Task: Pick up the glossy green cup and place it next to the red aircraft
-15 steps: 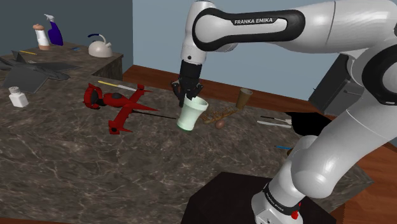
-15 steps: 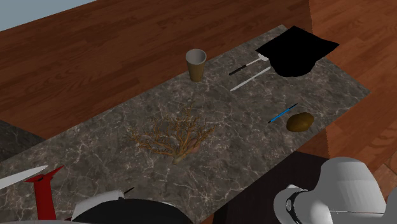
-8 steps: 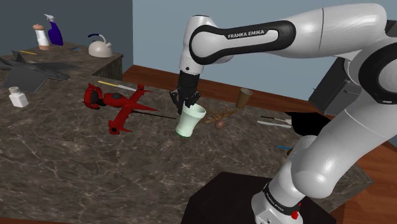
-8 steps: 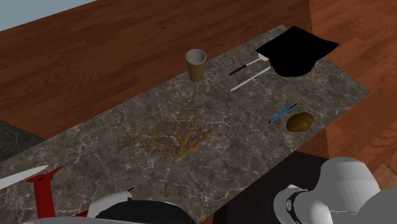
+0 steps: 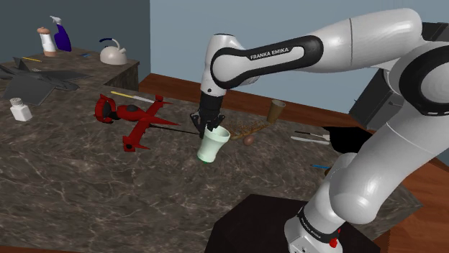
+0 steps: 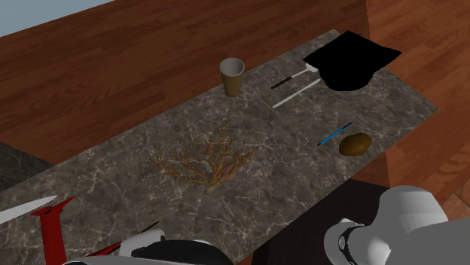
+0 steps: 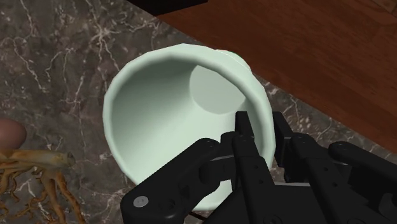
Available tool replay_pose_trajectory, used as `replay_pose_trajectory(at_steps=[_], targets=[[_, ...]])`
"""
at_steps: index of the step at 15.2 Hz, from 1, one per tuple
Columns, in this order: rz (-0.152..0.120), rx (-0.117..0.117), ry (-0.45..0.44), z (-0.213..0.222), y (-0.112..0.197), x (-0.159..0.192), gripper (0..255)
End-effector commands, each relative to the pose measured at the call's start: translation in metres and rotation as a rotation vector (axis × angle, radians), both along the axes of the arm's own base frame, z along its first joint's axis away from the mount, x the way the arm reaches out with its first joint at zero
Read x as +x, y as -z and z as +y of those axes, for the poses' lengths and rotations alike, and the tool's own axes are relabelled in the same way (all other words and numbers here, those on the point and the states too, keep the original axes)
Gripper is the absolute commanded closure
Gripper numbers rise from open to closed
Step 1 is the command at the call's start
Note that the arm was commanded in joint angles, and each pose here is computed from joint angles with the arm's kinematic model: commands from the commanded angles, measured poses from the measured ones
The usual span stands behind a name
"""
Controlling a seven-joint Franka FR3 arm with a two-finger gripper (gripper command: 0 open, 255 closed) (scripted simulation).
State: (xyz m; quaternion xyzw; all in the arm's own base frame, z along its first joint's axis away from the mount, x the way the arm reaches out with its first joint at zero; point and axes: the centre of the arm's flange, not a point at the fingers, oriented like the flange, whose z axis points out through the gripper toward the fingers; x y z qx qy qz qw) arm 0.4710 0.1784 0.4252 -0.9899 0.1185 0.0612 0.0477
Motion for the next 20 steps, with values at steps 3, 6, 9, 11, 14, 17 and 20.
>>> replay_pose_trajectory(at_steps=[3, 6, 9, 11, 14, 17, 20], targets=[[-0.001, 0.0, 0.0, -0.001, 0.022, 0.0, 255], [-0.001, 0.0, 0.0, -0.001, 0.037, 0.0, 255], [-0.001, 0.0, 0.0, -0.001, 0.037, 0.0, 255], [-0.001, 0.0, 0.0, -0.001, 0.037, 0.0, 255], [-0.001, 0.0, 0.0, -0.001, 0.037, 0.0, 255], [-0.001, 0.0, 0.0, -0.001, 0.037, 0.0, 0], [-0.001, 0.0, 0.0, -0.001, 0.037, 0.0, 0]])
